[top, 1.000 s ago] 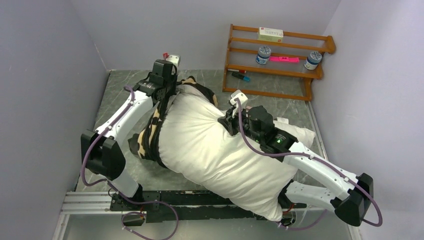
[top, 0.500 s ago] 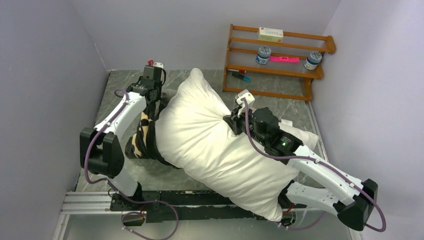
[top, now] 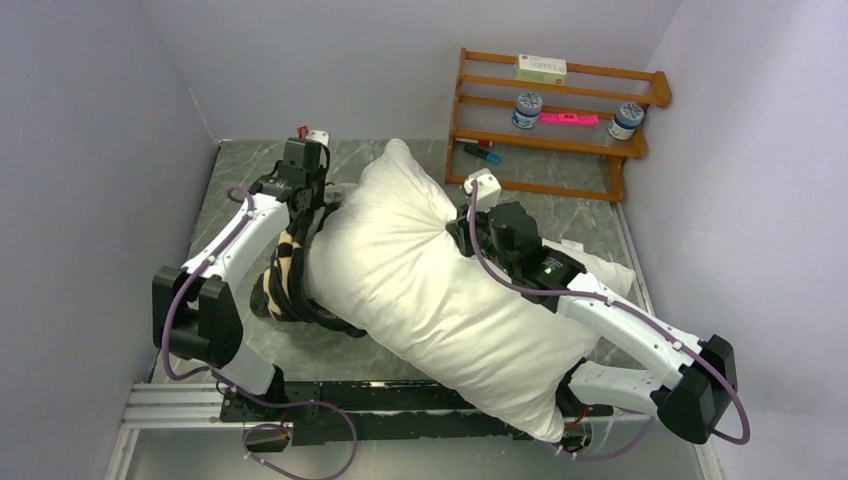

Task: Remove the pillowcase from the pillow
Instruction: Remove the pillow from the pillowcase.

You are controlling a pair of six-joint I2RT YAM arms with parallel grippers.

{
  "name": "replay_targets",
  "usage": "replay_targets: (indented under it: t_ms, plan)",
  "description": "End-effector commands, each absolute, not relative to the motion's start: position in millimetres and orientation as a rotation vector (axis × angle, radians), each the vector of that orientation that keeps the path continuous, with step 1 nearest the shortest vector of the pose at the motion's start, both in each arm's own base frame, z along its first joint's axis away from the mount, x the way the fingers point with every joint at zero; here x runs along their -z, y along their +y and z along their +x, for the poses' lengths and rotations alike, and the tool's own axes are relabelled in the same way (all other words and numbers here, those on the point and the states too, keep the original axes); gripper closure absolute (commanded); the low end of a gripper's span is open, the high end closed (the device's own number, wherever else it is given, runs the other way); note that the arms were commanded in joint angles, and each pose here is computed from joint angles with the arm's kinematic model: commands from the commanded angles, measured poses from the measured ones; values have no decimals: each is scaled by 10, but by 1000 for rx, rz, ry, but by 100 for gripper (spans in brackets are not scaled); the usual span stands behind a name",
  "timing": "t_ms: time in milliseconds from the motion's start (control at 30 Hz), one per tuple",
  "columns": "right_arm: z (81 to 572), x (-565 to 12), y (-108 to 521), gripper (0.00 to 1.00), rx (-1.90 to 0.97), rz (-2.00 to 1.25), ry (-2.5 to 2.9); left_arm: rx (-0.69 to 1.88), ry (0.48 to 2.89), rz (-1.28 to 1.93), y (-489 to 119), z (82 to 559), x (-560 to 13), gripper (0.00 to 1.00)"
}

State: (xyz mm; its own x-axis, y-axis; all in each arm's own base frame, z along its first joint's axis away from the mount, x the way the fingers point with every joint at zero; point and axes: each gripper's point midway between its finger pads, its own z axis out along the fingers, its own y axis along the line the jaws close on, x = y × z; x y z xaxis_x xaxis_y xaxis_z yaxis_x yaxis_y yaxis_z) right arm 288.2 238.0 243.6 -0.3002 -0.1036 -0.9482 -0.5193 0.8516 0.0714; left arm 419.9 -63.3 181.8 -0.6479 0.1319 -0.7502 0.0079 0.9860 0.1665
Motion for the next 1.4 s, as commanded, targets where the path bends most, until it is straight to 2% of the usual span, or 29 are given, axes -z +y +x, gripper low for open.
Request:
replay_targets:
  t_ms: [0,67,200,300,433,500,633,833,1067,1167,1267,1367]
  plan:
    - [2789,-2355,2370,100,-425,-571,1909,-85,2192,94,-758,4210,-2029,81]
    - [2740,-2389,2430,90,-444,-655,1893,-53,2199,102,-804,4189,-1987,82]
    - [2676,-2540,2490,51,-447,-785,1836,-27,2217,114,-845,4148,-1908,84]
    - [2613,-2722,2568,29,-454,-879,1766,-30,2215,112,-836,4141,-1907,84]
    - [2465,-3016,2767,12,-472,-976,1625,-19,2215,115,-853,4140,-1902,85]
    - [2340,-3086,2919,8,-493,-1038,1578,-13,2217,119,-864,4141,-1894,85]
    - [2078,-3066,3277,3,-525,-1169,1532,7,2219,125,-896,4140,-1888,85]
    - [1835,-2739,3731,0,-446,-1302,1540,16,2221,127,-907,4133,-1879,85]
    - [1840,-2197,3962,0,-308,-1412,1616,22,2218,130,-921,4130,-1892,85]
    - [1998,-1940,3861,0,-152,-1413,1665,24,2215,128,-921,4128,-1904,85]
    - [2170,-1771,3694,11,-1,-1366,1703,24,2207,126,-918,4130,-1929,85]
    - [2261,-1711,3553,37,32,-1329,1733,40,2203,130,-942,4122,-1950,81]
